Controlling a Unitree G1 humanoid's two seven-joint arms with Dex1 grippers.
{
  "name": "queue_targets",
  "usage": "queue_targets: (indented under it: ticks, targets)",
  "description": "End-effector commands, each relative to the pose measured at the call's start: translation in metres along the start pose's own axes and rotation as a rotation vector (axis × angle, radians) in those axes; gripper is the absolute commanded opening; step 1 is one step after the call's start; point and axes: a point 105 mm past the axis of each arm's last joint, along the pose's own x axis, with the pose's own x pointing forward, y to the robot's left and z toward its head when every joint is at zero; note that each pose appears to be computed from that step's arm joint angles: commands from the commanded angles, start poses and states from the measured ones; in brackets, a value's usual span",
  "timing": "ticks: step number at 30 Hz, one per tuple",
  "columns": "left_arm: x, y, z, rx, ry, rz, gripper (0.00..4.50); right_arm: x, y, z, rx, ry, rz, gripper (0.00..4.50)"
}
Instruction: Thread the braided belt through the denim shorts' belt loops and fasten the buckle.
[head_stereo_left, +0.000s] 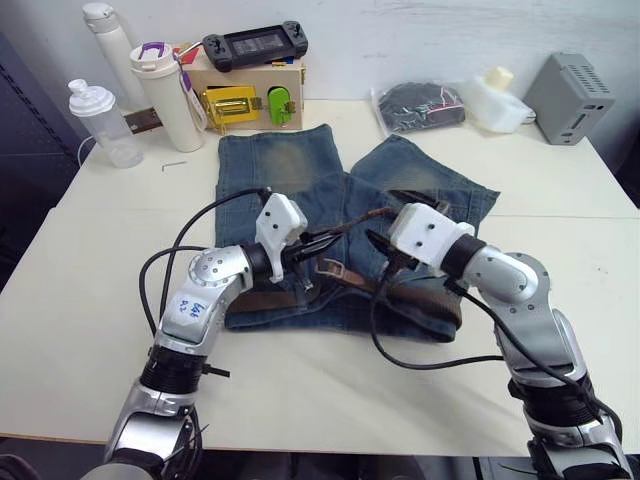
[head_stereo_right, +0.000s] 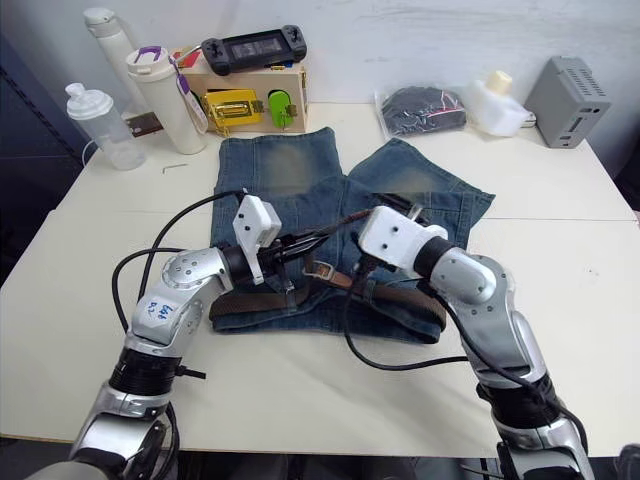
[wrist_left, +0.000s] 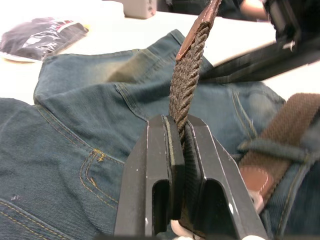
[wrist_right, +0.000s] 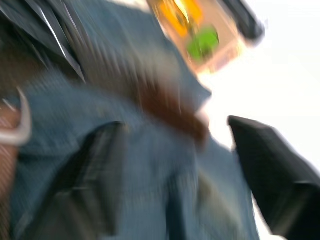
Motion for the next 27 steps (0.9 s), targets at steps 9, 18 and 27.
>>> queue_targets:
  ticks: [9, 18, 27]
  targets:
    - [-0.014, -0.015, 0.007, -0.097, -0.109, 0.006, 0.00, -0.006, 0.042, 0.040, 0.348, -0.135, 0.207, 0.08]
    - [-0.017, -0.020, 0.015, -0.116, -0.146, -0.017, 0.00, 0.006, 0.097, 0.008, 0.391, 0.046, 0.395, 0.08]
    - [-0.030, -0.017, 0.015, -0.152, -0.141, -0.005, 0.00, 0.003, 0.106, 0.012, 0.385, 0.002, 0.471, 0.08]
